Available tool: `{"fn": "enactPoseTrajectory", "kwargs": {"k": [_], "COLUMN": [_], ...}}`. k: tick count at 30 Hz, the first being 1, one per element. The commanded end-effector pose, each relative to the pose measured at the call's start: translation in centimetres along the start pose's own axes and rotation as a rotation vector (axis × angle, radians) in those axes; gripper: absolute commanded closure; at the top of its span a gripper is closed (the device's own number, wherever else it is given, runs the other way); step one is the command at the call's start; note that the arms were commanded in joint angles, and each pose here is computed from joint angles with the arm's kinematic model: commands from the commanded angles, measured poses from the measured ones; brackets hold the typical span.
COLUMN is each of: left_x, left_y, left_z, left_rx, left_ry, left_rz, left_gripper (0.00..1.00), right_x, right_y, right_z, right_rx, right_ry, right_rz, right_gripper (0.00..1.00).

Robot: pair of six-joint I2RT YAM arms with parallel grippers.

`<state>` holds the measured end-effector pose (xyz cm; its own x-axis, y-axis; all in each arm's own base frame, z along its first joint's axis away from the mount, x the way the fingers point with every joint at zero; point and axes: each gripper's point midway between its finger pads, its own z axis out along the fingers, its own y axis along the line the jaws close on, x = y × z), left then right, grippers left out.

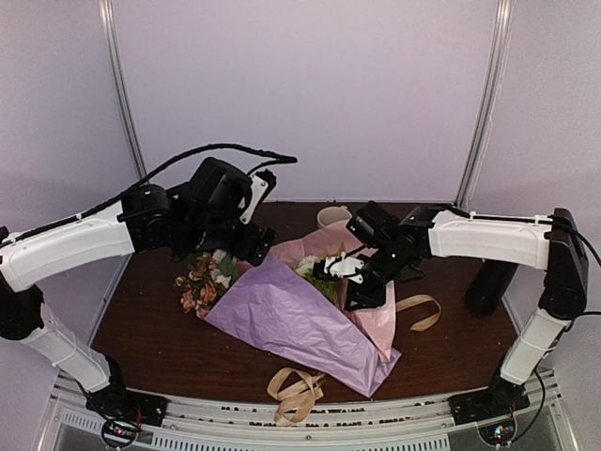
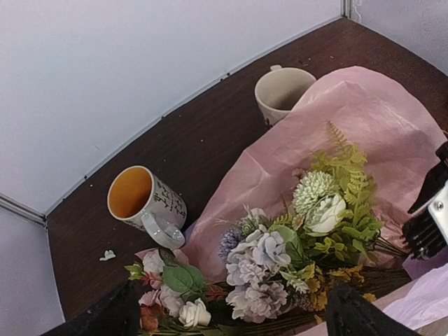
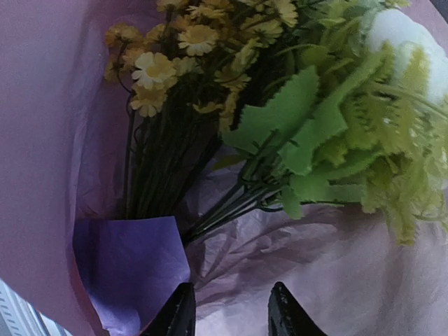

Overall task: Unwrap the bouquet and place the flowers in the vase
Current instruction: Unfold the folded wrapping paper from the folded wrapping paper, then unfold the two-thirds folded wrapping paper into folded wrapping paper.

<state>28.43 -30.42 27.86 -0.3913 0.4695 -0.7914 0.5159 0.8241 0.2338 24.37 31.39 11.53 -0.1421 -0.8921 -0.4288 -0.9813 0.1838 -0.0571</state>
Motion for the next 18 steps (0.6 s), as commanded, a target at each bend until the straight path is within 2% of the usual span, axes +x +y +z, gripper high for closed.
{"fn": "enactPoseTrajectory", "kwargs": {"k": [1,8,14,18], "left_x": [-0.5,0.7,2.6,5.3], "left_y": [2.1,3.6,3.1,1.6], "left_z": [-1.7,-3.3,-3.8,-3.9], "left_rx": [-0.06,-0.092,-0.037,0.056], "left_ry": [-0.061,-0.047,-0.022,0.018], "left_rz": [-0.08,-0.066,-0.067,-0.103], "left_gripper": [0.05,0.05,0.07,0.09], "right_x": [-1.2,-3.5,-5.0,-5.1], "right_y": [3.6,14.6,21.6,23.9], "right_z": [-0.4,-1.4,2.0,5.0], "right_rx": [-0.027,-0.192,-0.348,-0.377], "right_ry": [0.014,-0.009,0.063,0.11], "right_rz": [-0.106,-0.35,-0.474,-0.525], "right_gripper": [0.65,0.65,0.66,0.66]}}
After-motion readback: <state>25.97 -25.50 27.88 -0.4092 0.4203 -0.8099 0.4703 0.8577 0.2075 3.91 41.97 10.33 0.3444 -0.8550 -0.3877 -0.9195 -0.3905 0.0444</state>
